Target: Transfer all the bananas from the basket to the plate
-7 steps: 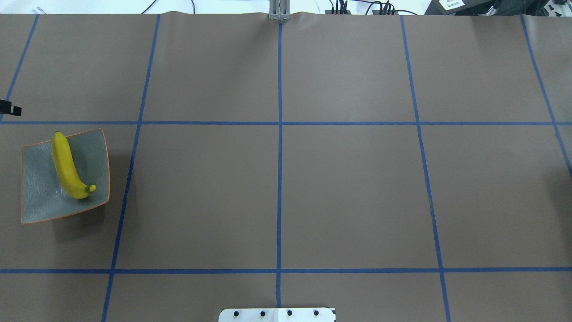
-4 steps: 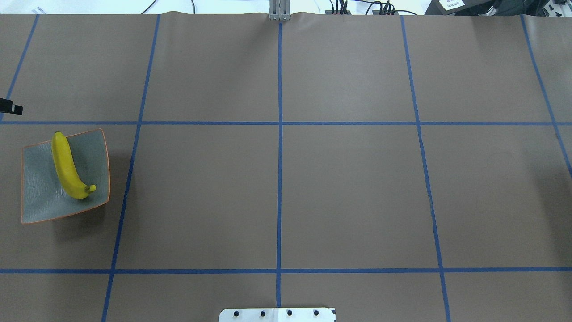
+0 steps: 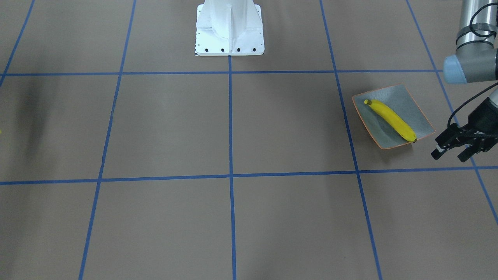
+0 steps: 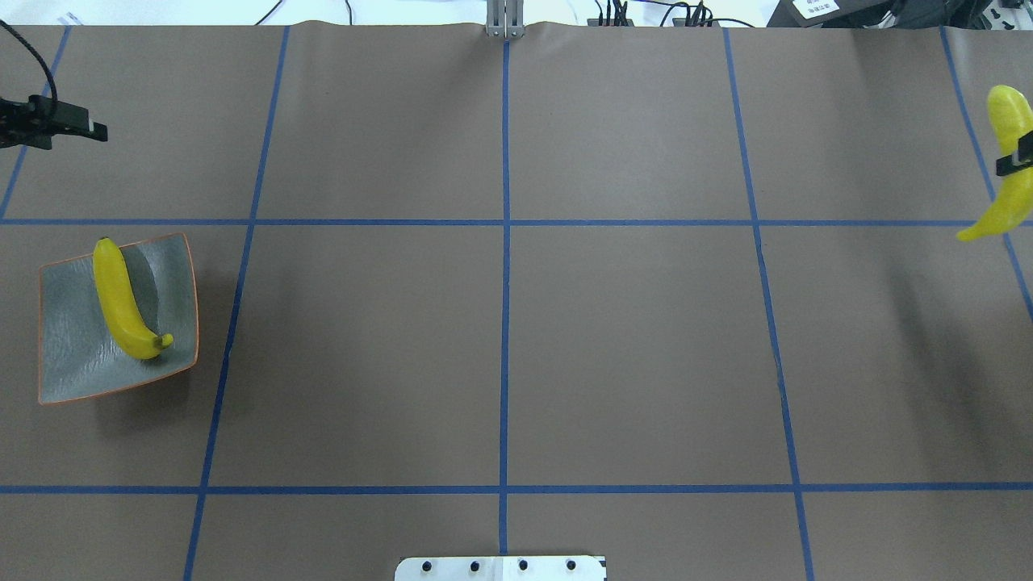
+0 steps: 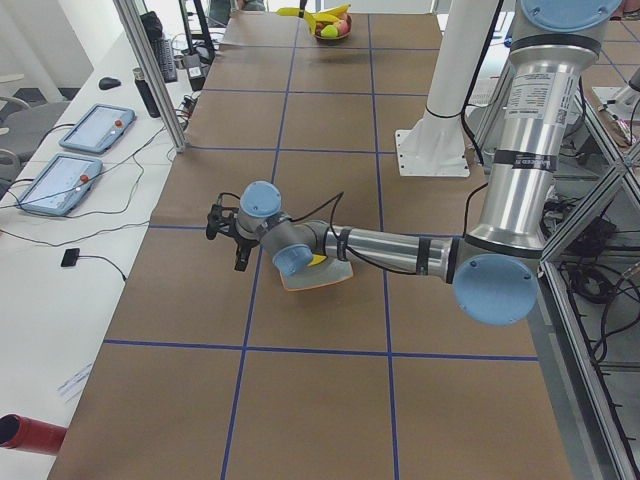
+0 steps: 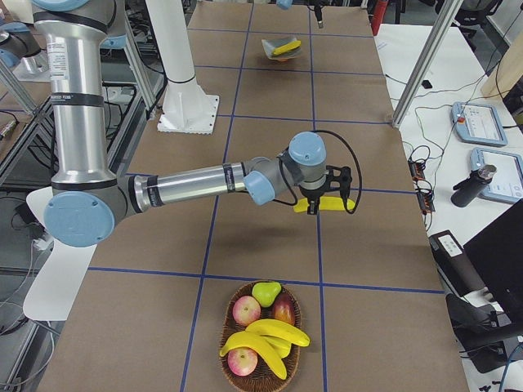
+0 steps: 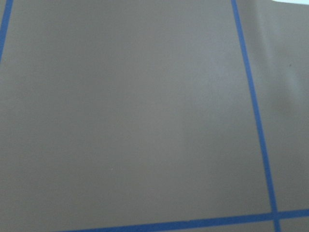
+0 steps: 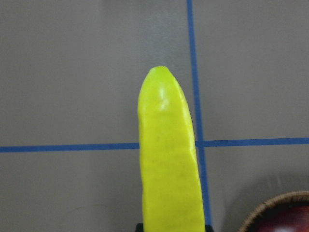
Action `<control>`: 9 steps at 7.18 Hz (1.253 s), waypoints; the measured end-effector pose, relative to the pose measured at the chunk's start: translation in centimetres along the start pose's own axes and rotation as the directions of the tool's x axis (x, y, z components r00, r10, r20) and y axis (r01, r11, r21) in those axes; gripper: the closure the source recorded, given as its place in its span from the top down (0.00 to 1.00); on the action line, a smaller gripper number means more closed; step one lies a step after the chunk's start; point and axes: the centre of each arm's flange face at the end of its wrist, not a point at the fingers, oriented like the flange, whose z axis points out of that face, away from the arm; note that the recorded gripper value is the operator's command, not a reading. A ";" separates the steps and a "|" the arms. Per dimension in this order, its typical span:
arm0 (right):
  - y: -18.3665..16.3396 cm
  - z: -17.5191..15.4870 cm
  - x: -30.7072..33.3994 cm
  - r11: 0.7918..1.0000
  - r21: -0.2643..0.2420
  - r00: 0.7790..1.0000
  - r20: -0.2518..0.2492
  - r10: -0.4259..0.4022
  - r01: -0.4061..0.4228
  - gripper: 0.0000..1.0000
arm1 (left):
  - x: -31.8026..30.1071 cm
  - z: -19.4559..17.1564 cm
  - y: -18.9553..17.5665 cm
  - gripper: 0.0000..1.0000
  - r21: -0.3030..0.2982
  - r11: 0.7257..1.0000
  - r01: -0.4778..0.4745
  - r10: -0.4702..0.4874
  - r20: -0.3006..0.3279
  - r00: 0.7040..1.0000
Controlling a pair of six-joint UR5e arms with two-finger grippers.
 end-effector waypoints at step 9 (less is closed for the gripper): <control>11.9 9.9 -41.3 0.976 -0.167 0.944 0.320 -0.082 0.141 0.00 | 27.6 3.3 4.7 0.98 -0.175 0.968 0.182 -0.243 -0.449 0.860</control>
